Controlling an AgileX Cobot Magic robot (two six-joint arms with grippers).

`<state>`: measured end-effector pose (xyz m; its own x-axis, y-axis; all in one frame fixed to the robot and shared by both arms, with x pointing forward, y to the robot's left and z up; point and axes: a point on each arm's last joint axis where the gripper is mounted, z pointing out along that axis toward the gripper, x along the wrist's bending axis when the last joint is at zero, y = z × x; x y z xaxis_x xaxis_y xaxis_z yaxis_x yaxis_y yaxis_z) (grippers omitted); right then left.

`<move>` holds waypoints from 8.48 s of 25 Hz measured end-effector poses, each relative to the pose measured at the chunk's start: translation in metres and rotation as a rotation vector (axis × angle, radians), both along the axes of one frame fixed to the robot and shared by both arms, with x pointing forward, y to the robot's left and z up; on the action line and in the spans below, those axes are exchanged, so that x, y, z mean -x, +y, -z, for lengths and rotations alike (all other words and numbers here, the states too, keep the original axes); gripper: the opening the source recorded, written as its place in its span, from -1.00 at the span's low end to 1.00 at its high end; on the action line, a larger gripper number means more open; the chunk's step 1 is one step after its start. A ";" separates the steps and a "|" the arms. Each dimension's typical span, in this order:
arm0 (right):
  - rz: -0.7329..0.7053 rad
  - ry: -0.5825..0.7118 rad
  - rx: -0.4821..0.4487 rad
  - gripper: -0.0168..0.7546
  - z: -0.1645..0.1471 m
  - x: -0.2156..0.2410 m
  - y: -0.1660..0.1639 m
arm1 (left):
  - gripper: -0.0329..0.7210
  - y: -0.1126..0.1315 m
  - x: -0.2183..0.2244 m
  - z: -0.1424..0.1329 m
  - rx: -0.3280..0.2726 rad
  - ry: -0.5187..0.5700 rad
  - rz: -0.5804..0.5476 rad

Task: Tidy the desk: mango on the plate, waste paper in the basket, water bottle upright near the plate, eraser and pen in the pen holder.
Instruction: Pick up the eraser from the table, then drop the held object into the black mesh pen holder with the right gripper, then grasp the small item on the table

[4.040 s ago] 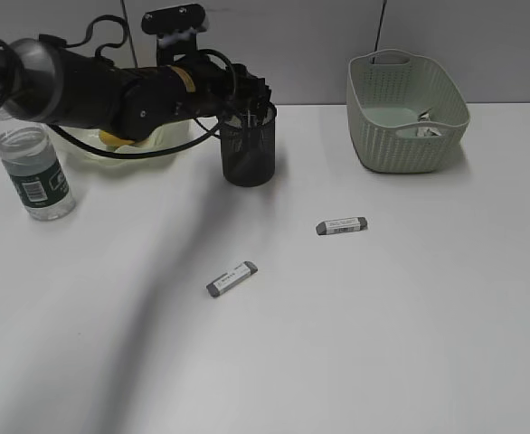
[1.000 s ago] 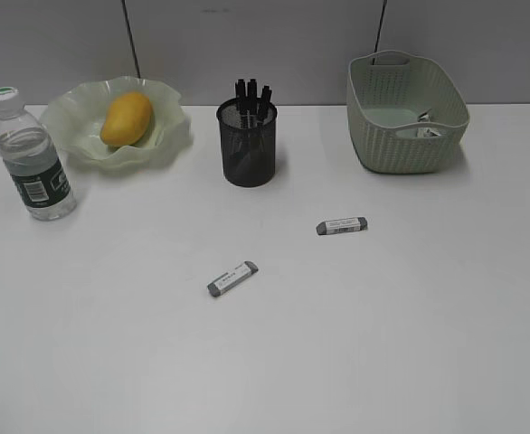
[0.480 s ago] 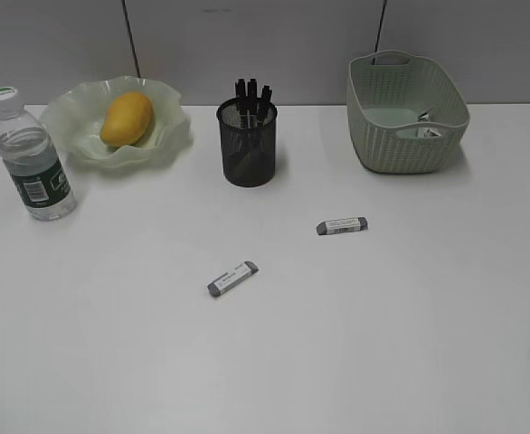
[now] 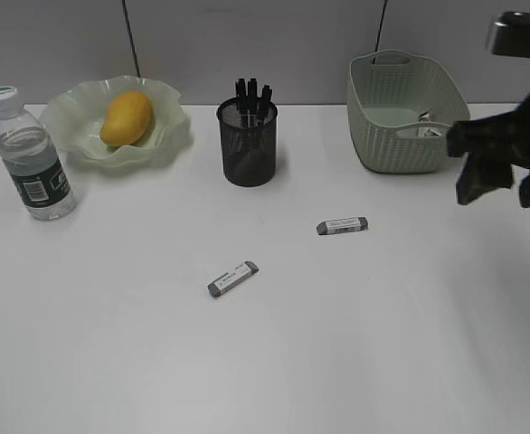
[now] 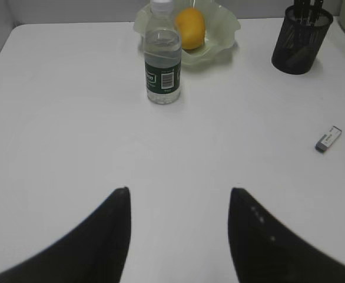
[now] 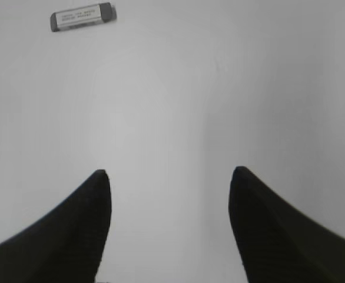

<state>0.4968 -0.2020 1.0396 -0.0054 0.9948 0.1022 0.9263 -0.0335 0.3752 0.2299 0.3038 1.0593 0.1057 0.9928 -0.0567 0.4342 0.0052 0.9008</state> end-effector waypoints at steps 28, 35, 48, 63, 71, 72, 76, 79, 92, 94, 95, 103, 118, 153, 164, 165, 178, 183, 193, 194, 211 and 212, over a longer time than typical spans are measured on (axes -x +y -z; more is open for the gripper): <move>0.587 0.305 -0.087 0.34 0.118 -0.126 0.117 | 0.16 0.000 0.000 0.001 0.000 0.003 0.000; 0.736 0.294 -0.108 0.34 0.144 -0.132 0.118 | 0.16 0.000 0.000 0.001 0.000 0.003 0.000; 0.814 0.282 -0.102 0.33 0.165 -0.145 0.109 | 0.16 0.000 0.000 0.001 0.000 0.003 0.000; 0.657 0.222 -0.059 -0.51 0.162 -0.153 0.105 | 0.16 0.000 0.000 0.001 0.000 0.003 0.000; 0.342 0.088 -0.084 -0.51 0.118 -0.180 0.120 | 0.16 0.000 0.000 0.001 0.000 0.003 0.000; 0.304 0.064 -0.099 -0.51 0.109 -0.184 0.124 | 0.16 0.000 0.000 0.001 0.000 0.003 0.000; 0.177 -0.057 -0.176 -0.51 0.072 -0.198 0.137 | 0.16 0.000 0.000 0.001 0.000 0.003 0.000; 0.075 -0.187 -0.220 -0.51 0.050 -0.205 0.152 | 0.16 0.000 0.000 0.001 0.000 0.003 0.000; -0.151 -0.496 -0.198 -0.51 0.048 -0.208 0.195 | 0.16 0.000 0.000 0.001 0.000 0.003 0.000; -0.158 -0.486 -0.191 -0.51 0.055 -0.207 0.198 | 0.16 0.000 0.000 0.001 0.000 0.003 0.000; -0.162 -0.479 -0.189 -0.50 0.059 -0.206 0.200 | 0.16 0.000 0.000 0.001 0.000 0.003 0.000; -0.154 -0.436 -0.204 -0.13 0.075 -0.205 0.205 | 0.16 0.000 0.000 0.001 0.000 0.003 0.000; -0.408 -0.195 0.033 -0.04 0.033 -0.177 0.188 | 0.16 0.000 0.000 0.001 0.000 0.003 0.000; -0.262 -0.137 0.068 0.43 -0.061 0.043 -0.026 | 0.16 0.000 0.000 0.001 0.000 0.003 0.000; -0.053 -0.353 -0.015 0.43 -0.041 0.143 -0.072 | 0.16 -0.002 -0.007 0.001 0.004 0.047 0.007; -0.045 -0.376 -0.021 0.43 -0.041 0.150 -0.074 | 0.16 -0.004 -0.011 0.000 0.009 0.072 0.013; -0.026 -0.599 -0.061 0.39 -0.027 0.211 -0.088 | 0.17 -0.029 -0.108 -0.036 0.012 0.076 0.149; -0.026 -0.612 -0.063 0.39 -0.028 0.213 -0.089 | 0.24 -0.046 -0.160 -0.048 -0.016 0.131 0.243; -0.063 -0.540 -0.019 0.35 -0.022 0.217 -0.090 | 0.29 -0.136 -0.240 -0.038 -0.149 0.347 0.563; -0.071 -0.534 -0.012 0.35 -0.021 0.218 -0.090 | 0.29 -0.144 -0.245 -0.033 -0.160 0.373 0.584; -0.104 -0.472 0.111 0.34 -0.012 0.219 -0.097 | 0.47 -0.240 -0.296 0.069 -0.332 0.733 0.751; -0.104 -0.472 0.111 0.34 -0.012 0.219 -0.097 | 0.47 -0.244 -0.299 0.076 -0.360 0.751 0.741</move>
